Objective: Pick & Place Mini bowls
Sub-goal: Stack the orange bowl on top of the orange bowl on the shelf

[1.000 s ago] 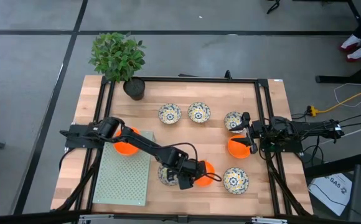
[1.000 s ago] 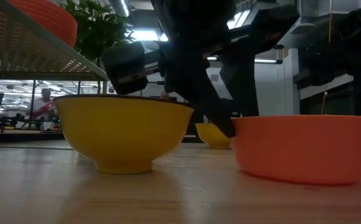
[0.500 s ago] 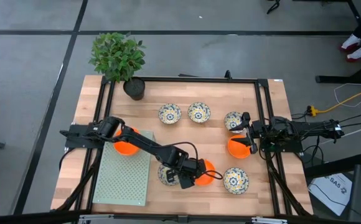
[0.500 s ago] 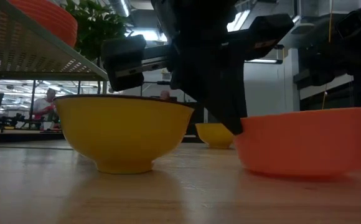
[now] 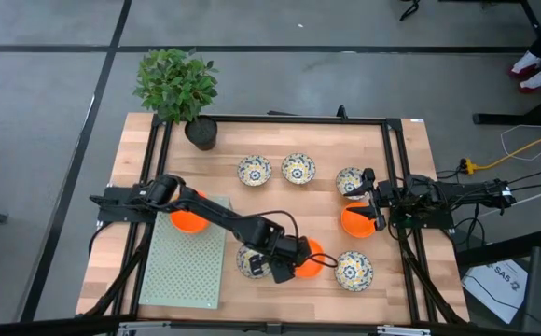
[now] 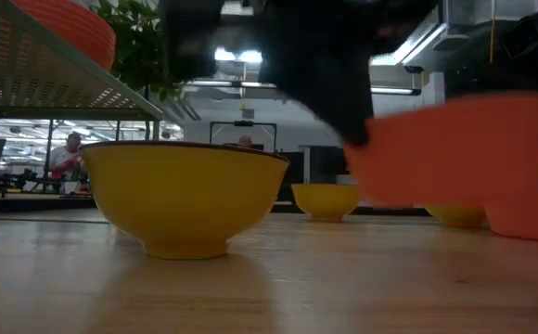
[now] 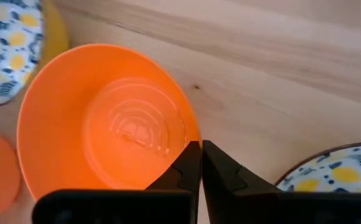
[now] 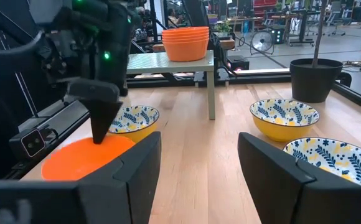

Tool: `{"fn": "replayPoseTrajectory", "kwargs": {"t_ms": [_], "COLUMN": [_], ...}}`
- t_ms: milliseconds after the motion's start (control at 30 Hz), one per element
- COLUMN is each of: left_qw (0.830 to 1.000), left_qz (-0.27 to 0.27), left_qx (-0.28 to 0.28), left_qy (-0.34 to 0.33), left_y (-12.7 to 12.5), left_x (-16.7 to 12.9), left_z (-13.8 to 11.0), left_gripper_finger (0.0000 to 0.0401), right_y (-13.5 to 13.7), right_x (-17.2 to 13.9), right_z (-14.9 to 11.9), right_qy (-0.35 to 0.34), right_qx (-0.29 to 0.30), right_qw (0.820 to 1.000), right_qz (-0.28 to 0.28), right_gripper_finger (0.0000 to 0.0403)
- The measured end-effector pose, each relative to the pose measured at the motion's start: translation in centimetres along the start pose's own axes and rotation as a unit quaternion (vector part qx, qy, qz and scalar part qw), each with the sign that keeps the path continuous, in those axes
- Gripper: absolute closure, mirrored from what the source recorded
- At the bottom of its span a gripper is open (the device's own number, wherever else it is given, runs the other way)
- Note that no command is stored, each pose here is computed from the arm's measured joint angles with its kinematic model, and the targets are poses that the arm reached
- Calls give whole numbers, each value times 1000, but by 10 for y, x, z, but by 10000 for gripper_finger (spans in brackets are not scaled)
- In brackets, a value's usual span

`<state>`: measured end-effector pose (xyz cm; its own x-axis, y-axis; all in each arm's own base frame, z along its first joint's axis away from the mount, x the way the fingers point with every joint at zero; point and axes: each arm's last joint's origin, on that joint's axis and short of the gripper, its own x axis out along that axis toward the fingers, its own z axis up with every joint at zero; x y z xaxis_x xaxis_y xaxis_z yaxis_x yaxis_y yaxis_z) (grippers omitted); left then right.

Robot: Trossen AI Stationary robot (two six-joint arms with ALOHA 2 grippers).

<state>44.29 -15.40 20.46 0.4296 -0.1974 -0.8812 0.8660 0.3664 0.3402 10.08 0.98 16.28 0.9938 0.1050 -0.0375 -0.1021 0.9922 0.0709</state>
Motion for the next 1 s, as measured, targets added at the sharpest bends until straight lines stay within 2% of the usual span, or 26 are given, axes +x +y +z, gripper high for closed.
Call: {"fn": "replayPoseTrajectory", "kwargs": {"t_ms": [667, 1000], "left_qw": [1000, 999], "left_qz": [-7, 2], "left_qx": [-25, -31], "left_qy": [-14, -15], "left_y": [23, 34], "left_x": [-58, -99], "left_z": [19, 26], "left_gripper_finger": [399, 399], "right_y": [0, 0], "right_x": [0, 0], "right_z": [0, 0], "right_qy": [0, 0], "right_qx": [0, 0], "right_qw": [1000, 1000], "right_qz": [0, 0], "right_gripper_finger": [190, 190]}}
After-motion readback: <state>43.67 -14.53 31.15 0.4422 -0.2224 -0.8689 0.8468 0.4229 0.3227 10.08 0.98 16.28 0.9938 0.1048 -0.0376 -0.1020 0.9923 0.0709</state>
